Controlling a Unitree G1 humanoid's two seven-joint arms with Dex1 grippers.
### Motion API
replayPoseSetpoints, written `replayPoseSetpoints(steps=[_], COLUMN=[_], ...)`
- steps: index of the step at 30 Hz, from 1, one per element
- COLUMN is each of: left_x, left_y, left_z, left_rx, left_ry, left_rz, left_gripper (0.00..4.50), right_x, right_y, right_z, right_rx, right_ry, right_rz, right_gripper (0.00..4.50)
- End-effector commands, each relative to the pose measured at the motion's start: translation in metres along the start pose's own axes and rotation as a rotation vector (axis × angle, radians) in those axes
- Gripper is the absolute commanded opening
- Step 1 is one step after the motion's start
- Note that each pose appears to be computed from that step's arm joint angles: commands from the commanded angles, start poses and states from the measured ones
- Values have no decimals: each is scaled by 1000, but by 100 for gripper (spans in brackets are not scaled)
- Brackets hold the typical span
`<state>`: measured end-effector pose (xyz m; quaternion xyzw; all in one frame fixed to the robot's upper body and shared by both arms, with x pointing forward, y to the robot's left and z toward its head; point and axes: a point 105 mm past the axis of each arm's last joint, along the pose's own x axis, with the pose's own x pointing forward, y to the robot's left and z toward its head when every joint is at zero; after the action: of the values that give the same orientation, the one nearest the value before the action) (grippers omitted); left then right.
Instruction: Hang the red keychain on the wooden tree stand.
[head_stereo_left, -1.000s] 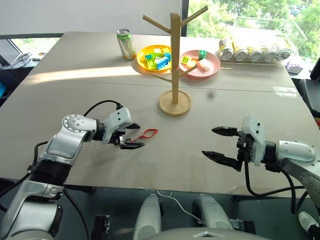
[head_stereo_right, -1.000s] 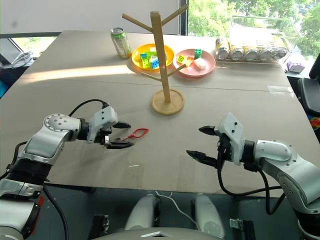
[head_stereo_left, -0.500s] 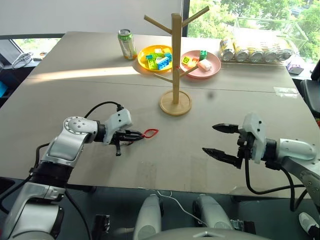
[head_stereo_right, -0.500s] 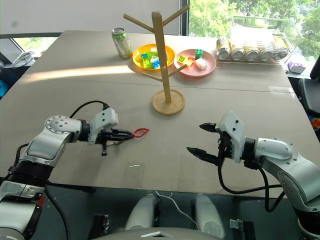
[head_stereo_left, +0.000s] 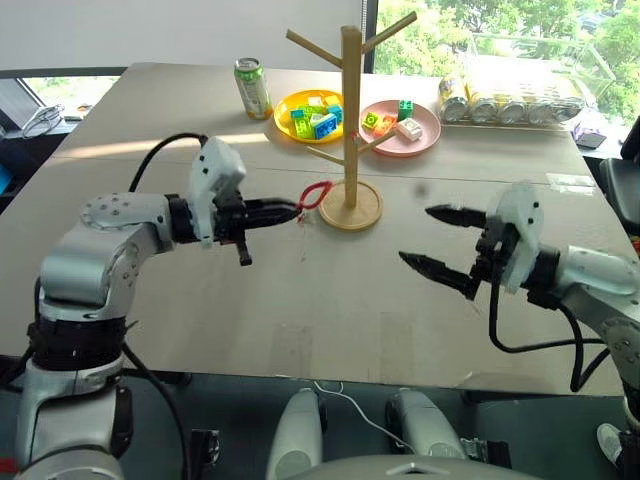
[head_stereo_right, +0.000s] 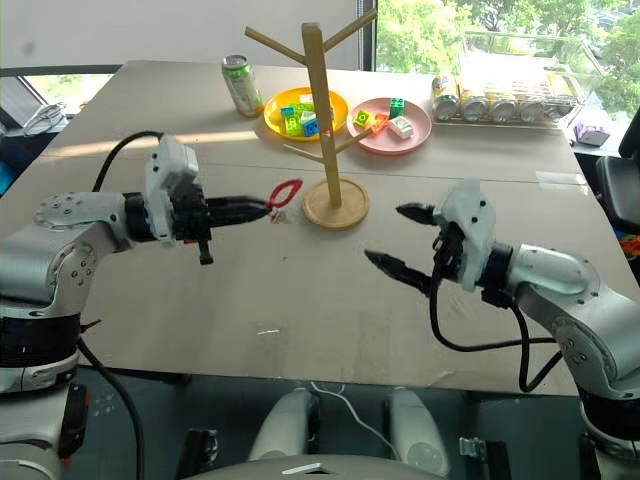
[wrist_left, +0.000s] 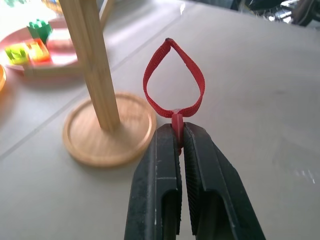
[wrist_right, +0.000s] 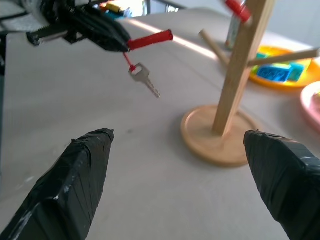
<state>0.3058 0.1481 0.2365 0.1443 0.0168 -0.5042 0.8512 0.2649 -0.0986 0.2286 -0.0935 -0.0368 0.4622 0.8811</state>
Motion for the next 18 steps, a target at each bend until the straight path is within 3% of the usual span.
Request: replayPoseSetpoints(steps=[1,10,18], left_x=[2,27,41], left_y=[-5,6,10], left_z=[29,55,42], left_rx=[127,360,495], left_ry=[-77,-205,-173], left_rz=[39,124,112], left_gripper=[5,5,5], right_x=[-2,3,2], right_y=[0,-1,1], right_z=[22,46,48], right_rx=[-55,-79,-80], right_ry=[-62,-120,-117], right_rz=[-34,-46,-60], right_gripper=[450,450,450])
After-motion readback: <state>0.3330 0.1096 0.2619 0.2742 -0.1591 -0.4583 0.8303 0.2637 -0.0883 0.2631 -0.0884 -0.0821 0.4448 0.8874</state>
